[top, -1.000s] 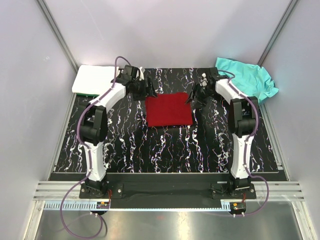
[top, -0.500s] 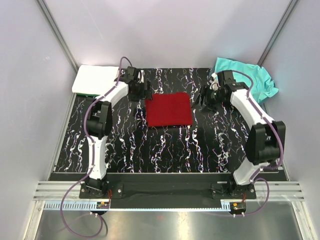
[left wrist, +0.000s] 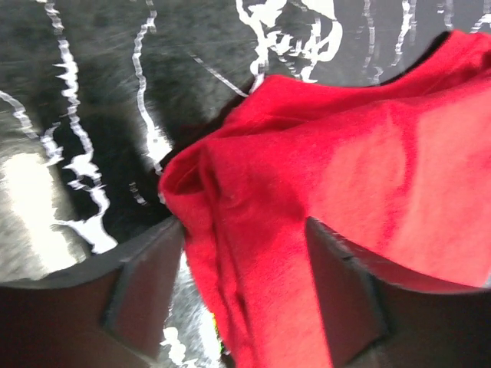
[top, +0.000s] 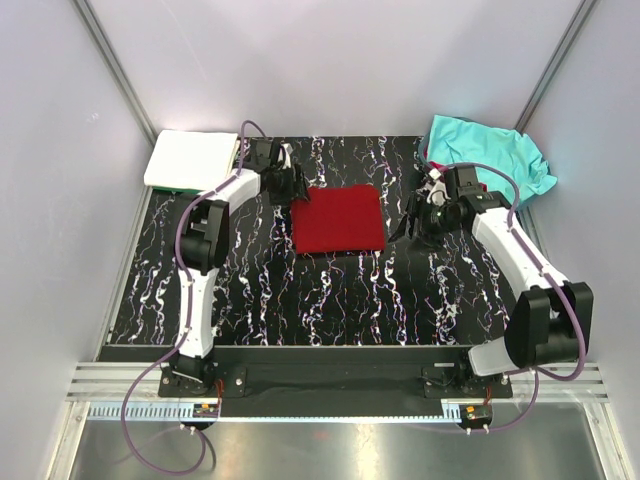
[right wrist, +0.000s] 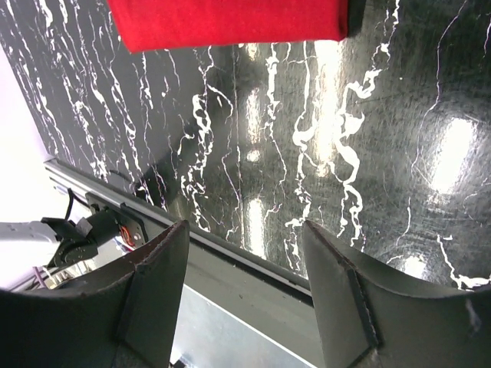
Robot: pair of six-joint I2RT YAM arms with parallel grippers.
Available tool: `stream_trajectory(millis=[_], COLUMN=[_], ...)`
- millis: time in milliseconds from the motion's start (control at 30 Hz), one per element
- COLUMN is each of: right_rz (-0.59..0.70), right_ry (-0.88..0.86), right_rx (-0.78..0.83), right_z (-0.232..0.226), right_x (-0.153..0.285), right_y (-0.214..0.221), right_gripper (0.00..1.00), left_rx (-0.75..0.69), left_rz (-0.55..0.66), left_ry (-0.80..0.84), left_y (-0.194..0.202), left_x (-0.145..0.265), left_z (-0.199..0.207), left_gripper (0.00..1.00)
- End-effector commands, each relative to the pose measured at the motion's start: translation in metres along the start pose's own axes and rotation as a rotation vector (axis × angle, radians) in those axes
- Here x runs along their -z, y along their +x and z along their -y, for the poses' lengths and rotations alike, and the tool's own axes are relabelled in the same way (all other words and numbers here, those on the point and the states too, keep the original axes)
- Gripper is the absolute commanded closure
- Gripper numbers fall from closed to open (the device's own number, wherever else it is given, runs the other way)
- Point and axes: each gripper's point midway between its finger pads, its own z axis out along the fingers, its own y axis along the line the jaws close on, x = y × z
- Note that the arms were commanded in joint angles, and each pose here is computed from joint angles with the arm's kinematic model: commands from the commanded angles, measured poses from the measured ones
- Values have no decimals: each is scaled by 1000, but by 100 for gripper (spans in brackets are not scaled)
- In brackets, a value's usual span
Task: Fold and stack the t-shirts
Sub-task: Neatly place the folded tshirt to the corner
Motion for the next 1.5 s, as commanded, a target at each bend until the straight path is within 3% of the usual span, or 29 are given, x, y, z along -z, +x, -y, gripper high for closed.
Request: stream_trajectory(millis=[0,100,133,200,233,267,367,600,767,1000,1467], right_rz=[27,27,30,25,25,19,6,-17,-38,-82,-129], right_ry=[-40,-57,-63,-74,-78,-78,-97,-123,-129,-83,-57], right_rx=[44,44,43,38,38,31,19,16,0,-18,-49], right_z=[-9,-12,-13,-14,-15,-15,-17,-26,-25,-16,-10], right_x=[13,16,17,18,19,18,17,13,8,-1,-23], right_y=[5,10,10,14,14,17,19,23,28,28,10], right_gripper=[32,33,32,32,32,33,33,33,33,33,33], left_rx=[51,59,60,49,39,20,-44,-233,-406,-541,-531], left_rz=[-20,5,8,30,49,63,142,337,434,467,555], left_ry=[99,110,102,92,95,93,85,-154,-309,-451,-666], left_y=[10,7,6,1,-5,-10,-32,-85,-126,-167,-218], left_x=[-10,-11,-10,-7,-1,3,34,135,183,197,247], left_z=[16,19,18,17,20,23,33,29,24,6,-45], left_gripper=[35,53,71,83,96,100,100,100,100,100,100])
